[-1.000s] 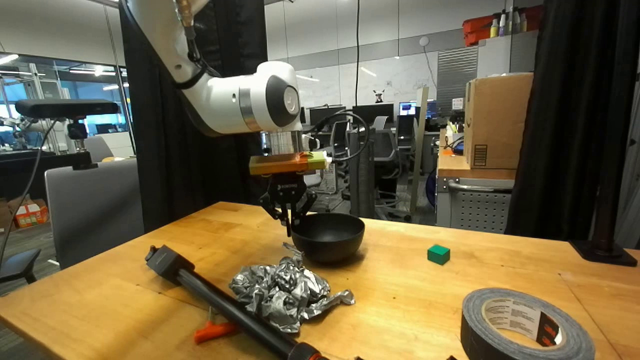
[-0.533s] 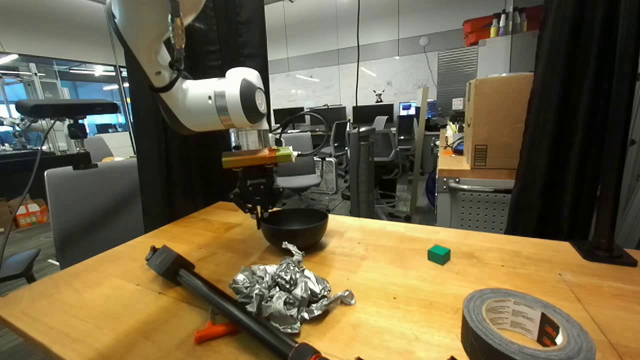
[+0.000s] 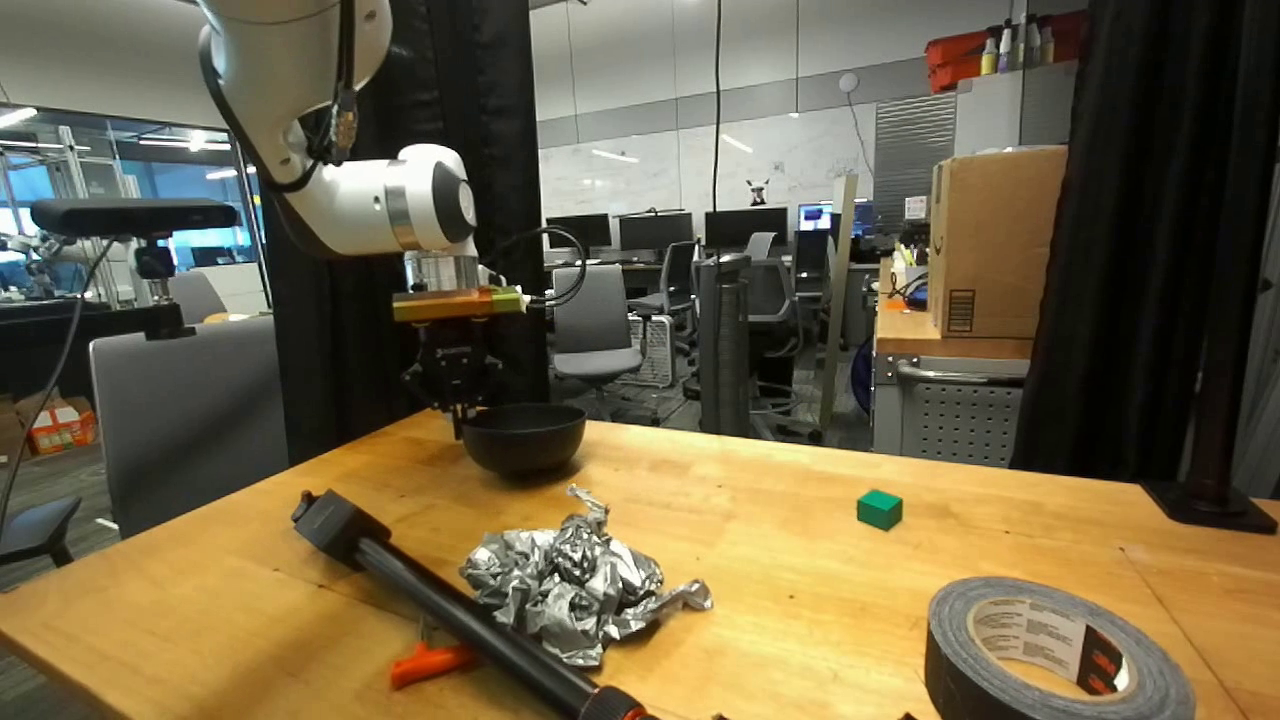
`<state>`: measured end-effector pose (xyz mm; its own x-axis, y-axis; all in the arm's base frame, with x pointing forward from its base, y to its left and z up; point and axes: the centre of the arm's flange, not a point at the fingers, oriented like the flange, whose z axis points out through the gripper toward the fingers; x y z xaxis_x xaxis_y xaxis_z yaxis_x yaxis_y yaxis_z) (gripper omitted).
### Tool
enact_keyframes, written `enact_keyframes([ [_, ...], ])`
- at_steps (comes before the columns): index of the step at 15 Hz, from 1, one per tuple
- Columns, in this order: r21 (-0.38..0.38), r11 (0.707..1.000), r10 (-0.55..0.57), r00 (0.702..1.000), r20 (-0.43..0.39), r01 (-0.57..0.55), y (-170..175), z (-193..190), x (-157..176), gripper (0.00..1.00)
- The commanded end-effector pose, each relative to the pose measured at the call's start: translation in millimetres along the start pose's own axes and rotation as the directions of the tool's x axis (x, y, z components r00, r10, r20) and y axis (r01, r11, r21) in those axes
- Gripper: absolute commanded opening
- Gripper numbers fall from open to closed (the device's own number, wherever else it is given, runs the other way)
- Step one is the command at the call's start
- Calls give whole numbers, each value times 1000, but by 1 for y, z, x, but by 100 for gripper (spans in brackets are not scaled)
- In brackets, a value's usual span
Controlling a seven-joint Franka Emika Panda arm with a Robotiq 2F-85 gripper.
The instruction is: Move the bowl to the left
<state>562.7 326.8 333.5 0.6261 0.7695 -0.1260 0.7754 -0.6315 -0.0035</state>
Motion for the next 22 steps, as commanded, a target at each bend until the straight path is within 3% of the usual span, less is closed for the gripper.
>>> enact_keyframes([
  [1, 10, 1000, -18, 1000, 4, 18, 0, -5, 55, 31],
  [3, 10, 1000, -15, 1000, -1, 15, -1, -7, 69, 34],
  [4, 13, 1000, -22, 1000, -10, 23, -7, 0, 34, 16],
  [6, 21, 999, -25, 1000, -9, 25, -7, 5, 45, 32],
  [7, 23, 999, -24, 1000, -8, 25, -7, 7, 48, 34],
  [22, 24, 999, -21, 1000, -10, 22, -5, 6, 50, 34],
])
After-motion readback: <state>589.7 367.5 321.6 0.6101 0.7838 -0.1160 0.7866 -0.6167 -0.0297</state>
